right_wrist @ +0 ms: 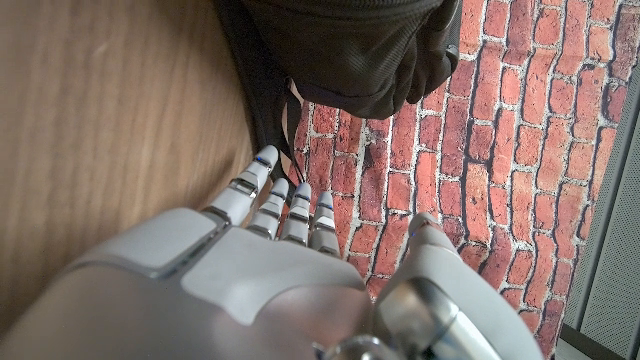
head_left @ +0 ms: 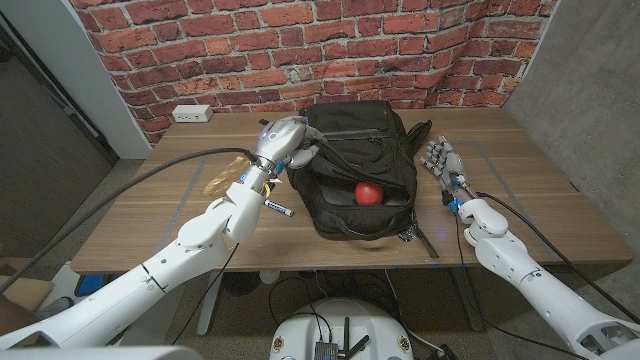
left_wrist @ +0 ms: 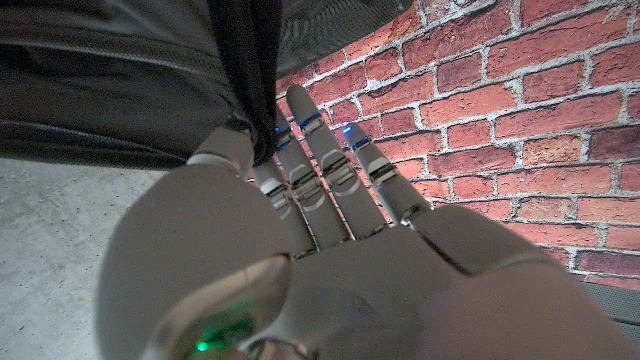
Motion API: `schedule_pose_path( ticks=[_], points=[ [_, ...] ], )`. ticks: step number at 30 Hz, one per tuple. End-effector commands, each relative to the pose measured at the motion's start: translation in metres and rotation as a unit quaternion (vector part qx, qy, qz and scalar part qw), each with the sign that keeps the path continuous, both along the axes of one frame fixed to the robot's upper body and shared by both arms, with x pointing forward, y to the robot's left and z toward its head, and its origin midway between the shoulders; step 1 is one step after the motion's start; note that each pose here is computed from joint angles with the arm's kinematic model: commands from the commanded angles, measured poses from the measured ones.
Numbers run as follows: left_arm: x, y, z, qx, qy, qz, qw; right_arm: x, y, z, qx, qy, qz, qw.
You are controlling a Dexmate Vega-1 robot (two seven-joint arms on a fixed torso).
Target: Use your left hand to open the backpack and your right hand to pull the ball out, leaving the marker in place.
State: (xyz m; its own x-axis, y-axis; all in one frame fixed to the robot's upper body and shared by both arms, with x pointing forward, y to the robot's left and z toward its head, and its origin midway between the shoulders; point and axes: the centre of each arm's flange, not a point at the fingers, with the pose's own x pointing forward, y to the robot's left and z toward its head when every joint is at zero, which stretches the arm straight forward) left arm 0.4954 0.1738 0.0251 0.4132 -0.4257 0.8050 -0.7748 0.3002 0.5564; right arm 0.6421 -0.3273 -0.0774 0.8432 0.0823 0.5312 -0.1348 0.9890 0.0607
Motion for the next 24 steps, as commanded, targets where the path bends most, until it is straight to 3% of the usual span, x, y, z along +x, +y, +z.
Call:
schedule_pose_path(
  ticks=[1,10,24],
  points=[
    [0.011,0.005,0.023,-0.015,0.014,-0.018,1.0,-0.001,0.008,0.005,0.0,-0.002,-0.009,1.0],
    [0.018,0.01,0.033,-0.039,0.03,-0.028,0.998,0.0,0.012,0.007,-0.004,-0.002,-0.02,0.9998],
    [0.037,0.007,0.051,-0.061,0.046,-0.054,0.996,-0.001,0.009,0.008,0.006,-0.005,-0.033,0.9994]
  ],
)
